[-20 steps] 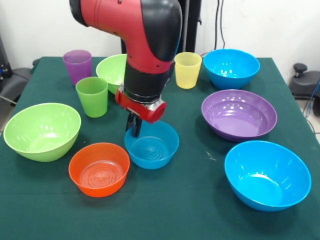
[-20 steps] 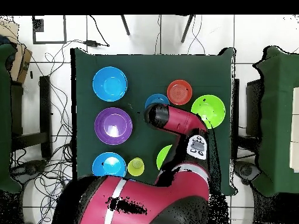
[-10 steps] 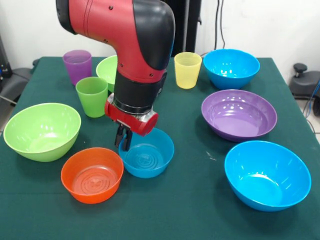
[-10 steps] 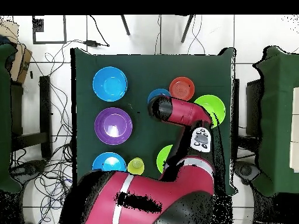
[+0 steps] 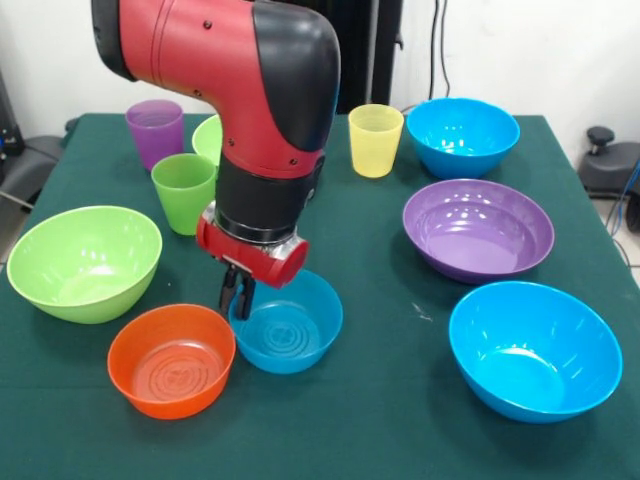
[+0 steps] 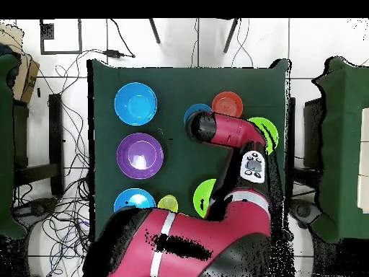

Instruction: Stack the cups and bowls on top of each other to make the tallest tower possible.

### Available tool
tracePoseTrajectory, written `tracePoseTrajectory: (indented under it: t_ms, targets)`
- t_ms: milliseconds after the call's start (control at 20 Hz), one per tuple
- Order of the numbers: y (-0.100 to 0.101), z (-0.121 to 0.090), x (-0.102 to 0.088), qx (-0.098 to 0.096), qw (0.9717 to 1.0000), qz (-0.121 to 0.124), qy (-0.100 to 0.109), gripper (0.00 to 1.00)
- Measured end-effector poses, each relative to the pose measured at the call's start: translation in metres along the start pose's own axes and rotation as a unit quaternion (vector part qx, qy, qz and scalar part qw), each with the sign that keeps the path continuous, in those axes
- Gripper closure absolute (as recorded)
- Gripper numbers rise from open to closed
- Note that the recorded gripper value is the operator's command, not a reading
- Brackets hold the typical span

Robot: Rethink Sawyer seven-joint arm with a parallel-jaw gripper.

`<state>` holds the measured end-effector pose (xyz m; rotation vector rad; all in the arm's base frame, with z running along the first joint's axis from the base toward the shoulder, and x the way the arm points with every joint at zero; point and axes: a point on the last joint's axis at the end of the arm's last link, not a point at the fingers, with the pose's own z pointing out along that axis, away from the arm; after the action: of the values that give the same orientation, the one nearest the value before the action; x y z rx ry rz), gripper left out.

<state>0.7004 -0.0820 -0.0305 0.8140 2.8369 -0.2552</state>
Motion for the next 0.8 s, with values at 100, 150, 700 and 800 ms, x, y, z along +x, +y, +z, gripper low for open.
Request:
tracePoseTrajectory:
  t_ms: [100,150,700,800]
  targets:
    - [0.001,0.000,-0.005,-0.003,1.0000,-0.002,-0.005,1.00]
    - [0.002,0.001,-0.008,-0.005,1.0000,-0.002,-0.007,1.00]
    - [0.006,0.008,-0.026,-0.017,0.9996,-0.005,-0.021,1.00]
    - [0.006,0.009,-0.026,-0.018,0.9996,-0.008,-0.022,1.00]
